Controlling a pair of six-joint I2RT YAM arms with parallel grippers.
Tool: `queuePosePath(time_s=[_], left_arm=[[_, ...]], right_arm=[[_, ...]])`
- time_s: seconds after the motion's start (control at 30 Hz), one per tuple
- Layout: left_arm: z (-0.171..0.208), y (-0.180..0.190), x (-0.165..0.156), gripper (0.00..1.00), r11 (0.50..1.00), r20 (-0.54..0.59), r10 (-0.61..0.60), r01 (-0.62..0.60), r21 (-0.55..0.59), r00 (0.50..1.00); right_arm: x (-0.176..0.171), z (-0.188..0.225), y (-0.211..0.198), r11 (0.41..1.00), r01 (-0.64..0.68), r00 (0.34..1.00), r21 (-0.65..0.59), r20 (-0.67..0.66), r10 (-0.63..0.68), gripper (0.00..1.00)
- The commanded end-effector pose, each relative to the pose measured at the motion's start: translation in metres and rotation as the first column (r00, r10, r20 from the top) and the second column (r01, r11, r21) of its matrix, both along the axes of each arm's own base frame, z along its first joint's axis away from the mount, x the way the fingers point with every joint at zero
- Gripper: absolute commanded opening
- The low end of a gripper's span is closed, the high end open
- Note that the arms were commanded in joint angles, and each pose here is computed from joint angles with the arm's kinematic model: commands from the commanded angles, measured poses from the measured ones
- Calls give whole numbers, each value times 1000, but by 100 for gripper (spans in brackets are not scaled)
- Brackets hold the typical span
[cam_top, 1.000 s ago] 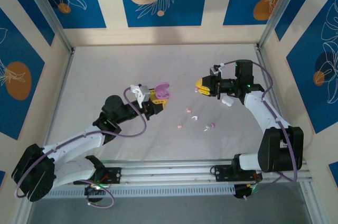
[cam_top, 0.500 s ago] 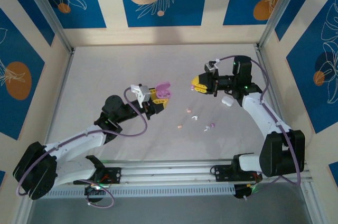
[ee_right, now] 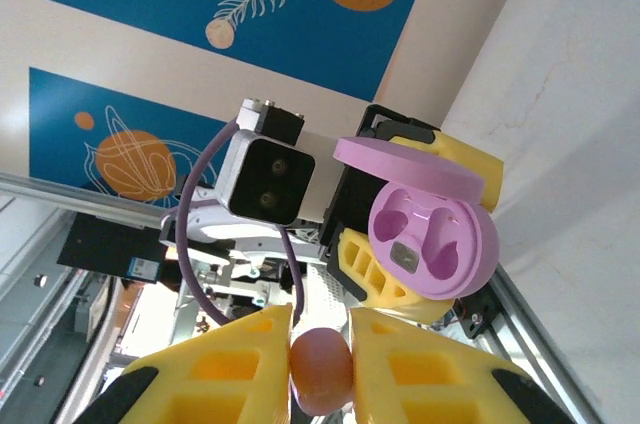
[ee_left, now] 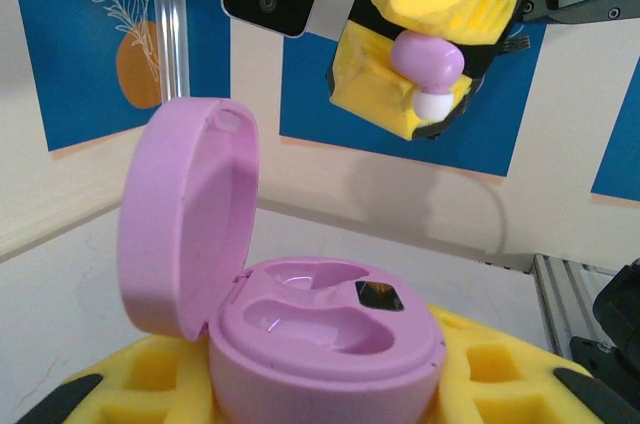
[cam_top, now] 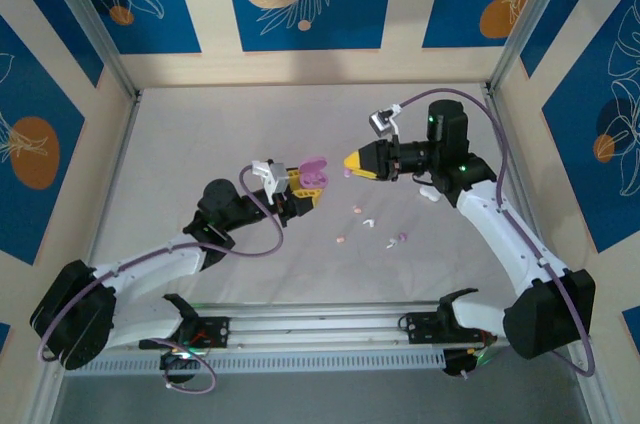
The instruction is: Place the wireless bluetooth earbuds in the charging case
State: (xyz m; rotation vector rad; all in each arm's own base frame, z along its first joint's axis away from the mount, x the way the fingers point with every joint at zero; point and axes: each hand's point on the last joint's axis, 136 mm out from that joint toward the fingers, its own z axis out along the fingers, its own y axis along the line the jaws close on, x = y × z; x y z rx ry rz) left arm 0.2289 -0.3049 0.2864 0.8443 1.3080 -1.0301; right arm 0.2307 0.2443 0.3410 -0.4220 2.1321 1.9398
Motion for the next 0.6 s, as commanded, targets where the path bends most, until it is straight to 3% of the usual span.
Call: queuePosePath(time_s=[0.0,0.57], left_arm=[[30,-5,-8,25,997,86,-40,45,-57,995],[37,-10,-16,25,992,92,-87,94,-78,992]], right_arm=[[-8,12,6,1000,-3,996,-10,91,4,20],[-6,-2,31,998,-1,990,-59,143,10,21]])
